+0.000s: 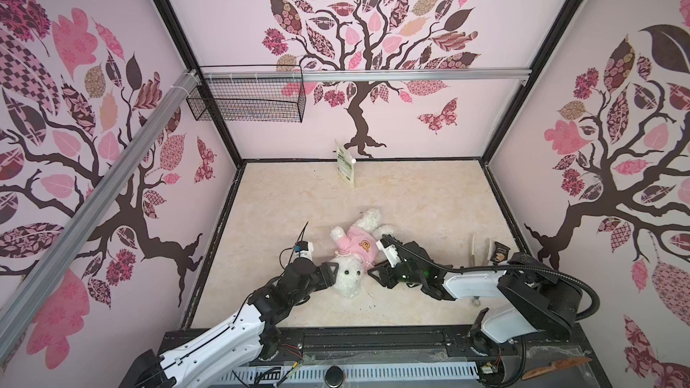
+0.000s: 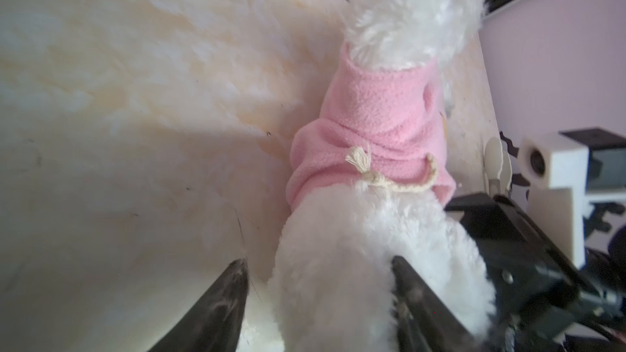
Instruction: Dress the teddy bear
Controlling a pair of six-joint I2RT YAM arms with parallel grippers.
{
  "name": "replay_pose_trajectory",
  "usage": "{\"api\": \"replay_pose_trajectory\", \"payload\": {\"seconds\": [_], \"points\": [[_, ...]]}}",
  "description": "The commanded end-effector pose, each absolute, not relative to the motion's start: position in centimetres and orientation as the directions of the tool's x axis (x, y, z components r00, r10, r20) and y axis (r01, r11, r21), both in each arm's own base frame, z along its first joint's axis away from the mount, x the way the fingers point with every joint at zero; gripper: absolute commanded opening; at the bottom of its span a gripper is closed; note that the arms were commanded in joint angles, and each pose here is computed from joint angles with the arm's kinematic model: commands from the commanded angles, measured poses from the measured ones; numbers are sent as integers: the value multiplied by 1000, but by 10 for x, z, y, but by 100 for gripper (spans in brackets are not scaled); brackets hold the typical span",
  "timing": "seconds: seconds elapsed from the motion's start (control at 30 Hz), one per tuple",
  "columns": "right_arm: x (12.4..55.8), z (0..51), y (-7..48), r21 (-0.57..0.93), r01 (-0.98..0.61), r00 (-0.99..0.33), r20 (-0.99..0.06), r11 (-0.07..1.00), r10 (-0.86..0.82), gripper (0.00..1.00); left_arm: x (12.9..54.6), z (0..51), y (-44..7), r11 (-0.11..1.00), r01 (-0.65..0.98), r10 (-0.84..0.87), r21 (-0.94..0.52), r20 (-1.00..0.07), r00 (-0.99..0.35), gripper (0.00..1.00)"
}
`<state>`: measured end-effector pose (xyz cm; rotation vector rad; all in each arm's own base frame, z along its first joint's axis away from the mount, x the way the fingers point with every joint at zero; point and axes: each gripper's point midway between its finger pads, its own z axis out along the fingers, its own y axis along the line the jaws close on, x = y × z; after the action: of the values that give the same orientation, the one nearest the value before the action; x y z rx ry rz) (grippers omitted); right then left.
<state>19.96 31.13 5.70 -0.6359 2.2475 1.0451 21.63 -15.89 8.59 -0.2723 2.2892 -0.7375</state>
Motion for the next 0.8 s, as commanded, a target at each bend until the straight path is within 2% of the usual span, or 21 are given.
{"api": "replay_pose_trajectory", "payload": {"seconds": [0.0,0.13,0.27,0.33,0.47,0.63,0.77], "points": [[183,89,349,564,-686,-694,-696,459,-182,43,255,104,-125,852,-55,-445,-521,-663,-602,69],[179,114,352,558,-718,-662,-733,417,-159,51,285,136,-94,877,-126,-455,-464,-715,-530,74],[195,132,338,418,-756,-565,-805,504,-180,61,283,156,-88,877,-128,-460,-463,-732,-502,76],[208,142,330,364,-759,-524,-833,540,-175,65,276,154,-91,859,-110,-482,-501,-715,-506,76],[239,151,317,373,-730,-531,-837,572,-133,70,255,136,-101,805,-110,-536,-583,-635,-556,77],[272,132,305,346,-689,-555,-817,637,-156,74,237,125,-128,759,-24,-529,-650,-595,-605,73],[289,110,303,381,-670,-609,-773,637,-178,74,233,106,-147,691,-46,-558,-721,-492,-669,69]]}}
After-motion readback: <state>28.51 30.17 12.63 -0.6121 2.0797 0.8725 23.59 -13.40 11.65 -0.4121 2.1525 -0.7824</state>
